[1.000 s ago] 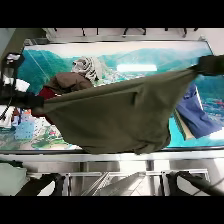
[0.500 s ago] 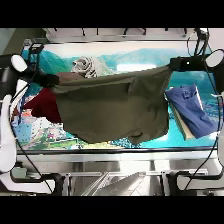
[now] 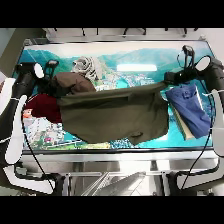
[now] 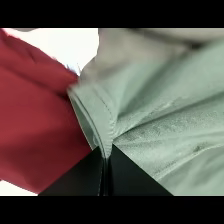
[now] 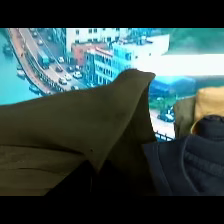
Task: Fold the shirts.
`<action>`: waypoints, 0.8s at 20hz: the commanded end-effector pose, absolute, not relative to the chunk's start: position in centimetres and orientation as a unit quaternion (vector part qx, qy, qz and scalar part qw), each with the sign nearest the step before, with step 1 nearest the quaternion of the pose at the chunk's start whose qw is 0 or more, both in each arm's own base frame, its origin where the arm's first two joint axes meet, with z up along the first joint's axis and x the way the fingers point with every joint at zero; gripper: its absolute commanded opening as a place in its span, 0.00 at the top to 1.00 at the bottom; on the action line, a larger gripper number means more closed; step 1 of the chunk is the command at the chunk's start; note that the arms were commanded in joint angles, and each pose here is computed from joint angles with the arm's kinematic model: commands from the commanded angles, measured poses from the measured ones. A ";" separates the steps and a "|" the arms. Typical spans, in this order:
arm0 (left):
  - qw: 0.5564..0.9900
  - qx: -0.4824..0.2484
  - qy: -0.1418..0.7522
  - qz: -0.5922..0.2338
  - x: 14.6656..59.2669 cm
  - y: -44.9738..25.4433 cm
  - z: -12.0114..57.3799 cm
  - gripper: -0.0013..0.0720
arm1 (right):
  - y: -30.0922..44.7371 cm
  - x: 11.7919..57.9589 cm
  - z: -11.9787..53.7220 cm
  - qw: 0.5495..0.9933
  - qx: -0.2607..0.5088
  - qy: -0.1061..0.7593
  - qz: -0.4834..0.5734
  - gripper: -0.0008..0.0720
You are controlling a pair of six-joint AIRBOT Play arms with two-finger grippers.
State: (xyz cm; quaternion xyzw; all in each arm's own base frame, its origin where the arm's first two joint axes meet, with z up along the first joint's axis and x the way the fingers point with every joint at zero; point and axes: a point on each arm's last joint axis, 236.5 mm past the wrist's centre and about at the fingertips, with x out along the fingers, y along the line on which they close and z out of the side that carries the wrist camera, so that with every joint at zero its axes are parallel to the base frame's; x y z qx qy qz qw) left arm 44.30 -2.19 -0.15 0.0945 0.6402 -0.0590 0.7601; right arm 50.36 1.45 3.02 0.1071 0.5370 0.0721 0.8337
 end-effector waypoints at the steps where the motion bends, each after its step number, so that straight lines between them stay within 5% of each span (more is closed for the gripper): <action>1: 0.726 0.095 0.679 -0.059 41.4 -1.9 -3.4 0.96 | 1.4 47.6 -0.6 0.779 0.123 0.611 0.063 0.95; 9: 0.722 0.042 0.685 -0.093 40.6 -4.6 -4.6 0.96 | 1.5 47.4 -4.1 0.752 0.147 0.641 0.047 0.93; 10: 0.721 0.027 0.684 -0.103 40.5 -5.4 -4.6 0.75 | 1.4 47.5 -4.0 0.753 0.147 0.640 0.046 0.72; 11: 0.717 0.015 0.689 -0.110 40.2 -6.0 -4.5 0.29 | 1.3 47.4 -3.8 0.752 0.148 0.641 0.046 0.21; 12: 0.706 0.004 0.699 -0.113 39.5 -6.4 -4.4 0.07 | 1.1 47.0 -3.4 0.747 0.148 0.646 0.047 0.02; 16: 0.676 -0.024 0.731 -0.086 36.2 -4.7 -2.4 0.08 | 0.0 44.9 0.1 0.735 0.147 0.658 0.071 0.02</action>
